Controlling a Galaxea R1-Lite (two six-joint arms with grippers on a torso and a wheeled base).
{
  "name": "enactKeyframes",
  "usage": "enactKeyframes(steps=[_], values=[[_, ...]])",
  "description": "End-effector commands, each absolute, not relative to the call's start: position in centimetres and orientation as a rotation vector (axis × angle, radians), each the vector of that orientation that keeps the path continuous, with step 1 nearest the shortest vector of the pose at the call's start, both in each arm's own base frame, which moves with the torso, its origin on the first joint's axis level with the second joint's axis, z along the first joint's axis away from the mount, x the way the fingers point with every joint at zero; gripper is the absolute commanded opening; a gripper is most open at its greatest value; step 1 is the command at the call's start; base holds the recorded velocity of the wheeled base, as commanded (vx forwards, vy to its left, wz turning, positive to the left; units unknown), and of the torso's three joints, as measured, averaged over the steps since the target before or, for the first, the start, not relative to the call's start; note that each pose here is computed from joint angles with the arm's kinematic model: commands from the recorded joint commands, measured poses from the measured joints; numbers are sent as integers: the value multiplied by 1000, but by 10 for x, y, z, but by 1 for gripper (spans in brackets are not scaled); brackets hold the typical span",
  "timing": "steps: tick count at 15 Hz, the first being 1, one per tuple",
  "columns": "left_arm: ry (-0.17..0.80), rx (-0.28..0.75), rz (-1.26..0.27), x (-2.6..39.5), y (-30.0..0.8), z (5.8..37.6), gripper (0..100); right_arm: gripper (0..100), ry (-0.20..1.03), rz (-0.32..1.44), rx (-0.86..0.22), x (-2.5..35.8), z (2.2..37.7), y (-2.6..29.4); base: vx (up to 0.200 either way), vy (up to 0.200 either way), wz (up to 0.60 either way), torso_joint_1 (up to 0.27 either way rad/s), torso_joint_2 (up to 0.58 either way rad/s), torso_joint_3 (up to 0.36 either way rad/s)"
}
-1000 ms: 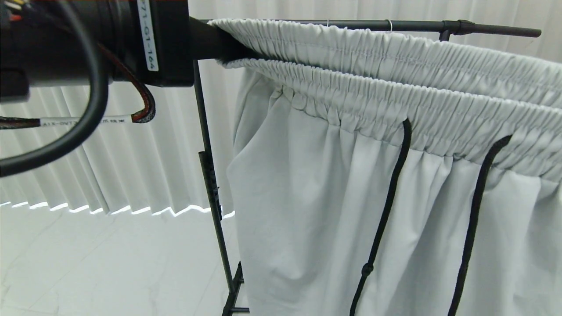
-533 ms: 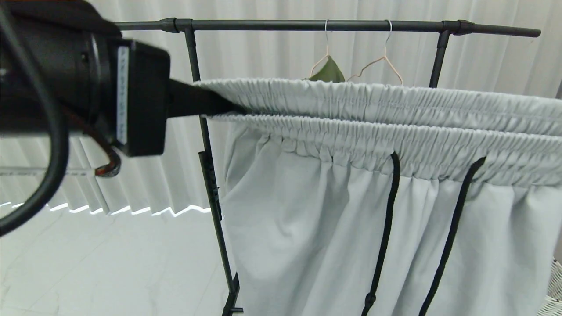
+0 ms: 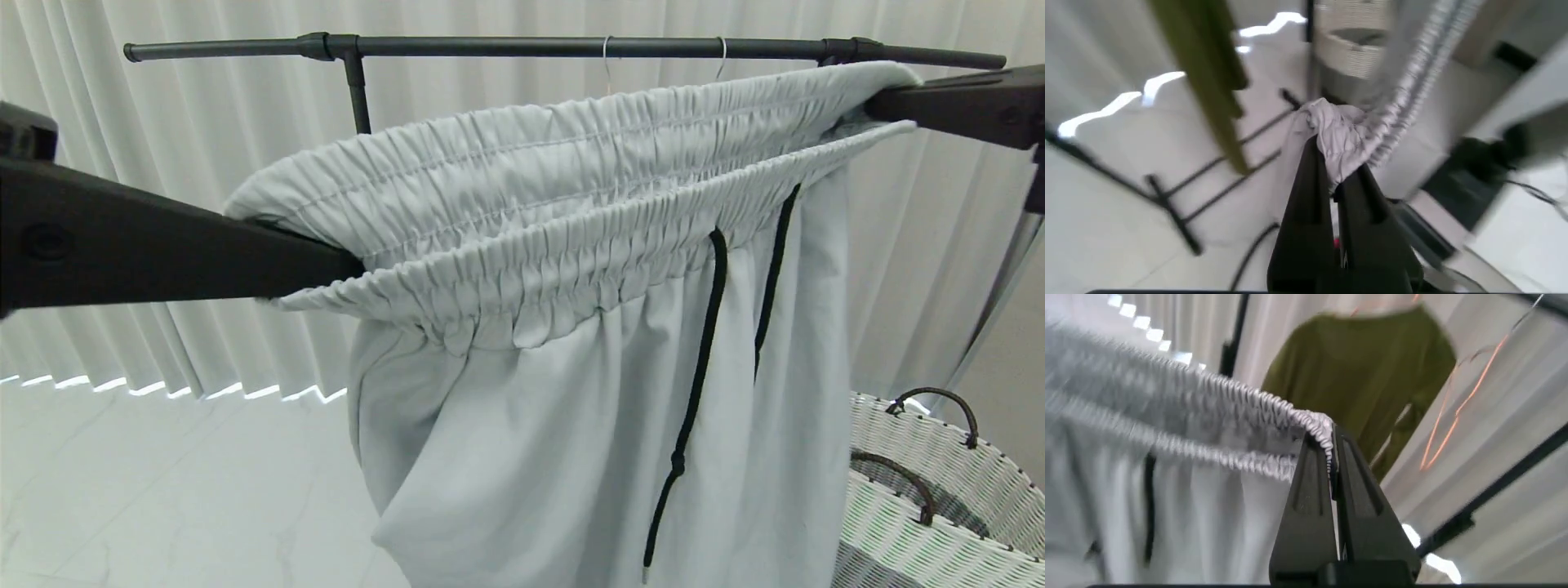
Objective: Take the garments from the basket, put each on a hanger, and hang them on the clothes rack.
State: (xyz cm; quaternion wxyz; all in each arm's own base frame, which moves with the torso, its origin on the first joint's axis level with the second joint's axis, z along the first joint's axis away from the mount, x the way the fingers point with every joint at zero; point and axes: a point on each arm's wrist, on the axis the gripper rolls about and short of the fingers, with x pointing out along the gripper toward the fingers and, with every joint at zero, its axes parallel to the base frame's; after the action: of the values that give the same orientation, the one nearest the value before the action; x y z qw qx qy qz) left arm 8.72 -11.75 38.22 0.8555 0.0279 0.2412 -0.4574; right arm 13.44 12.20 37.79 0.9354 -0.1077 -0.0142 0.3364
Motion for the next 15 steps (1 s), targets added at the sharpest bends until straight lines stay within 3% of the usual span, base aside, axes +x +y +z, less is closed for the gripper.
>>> enactKeyframes(steps=[1, 4, 7, 9, 11, 15], values=[[478, 37, -992, 79, -107, 388, 0, 0, 23, 676, -241, 164, 360, 144, 0, 0, 0, 0, 0, 0], [469, 34, -1006, 76, -106, 389, 0, 0, 21, 670, -240, 172, 358, 151, 0, 0, 0, 0, 0, 0], [440, 61, -1007, 76, -106, 391, 0, 0, 61, 566, -254, 174, 361, 132, 0, 0, 0, 0, 0, 0], [330, 125, -925, 92, -109, 397, 0, 0, 123, 534, -259, 152, 380, 110, 0, 0, 0, 0, 0, 0], [243, 107, -885, 110, -119, 404, 0, 0, 165, 548, -200, 130, 396, 96, 0, 0, 0, 0, 0, 0], [257, 106, -816, 136, -139, 393, 0, 0, 257, 735, -174, 85, 392, 94, 0, 0, 0, 0, 0, 0]])
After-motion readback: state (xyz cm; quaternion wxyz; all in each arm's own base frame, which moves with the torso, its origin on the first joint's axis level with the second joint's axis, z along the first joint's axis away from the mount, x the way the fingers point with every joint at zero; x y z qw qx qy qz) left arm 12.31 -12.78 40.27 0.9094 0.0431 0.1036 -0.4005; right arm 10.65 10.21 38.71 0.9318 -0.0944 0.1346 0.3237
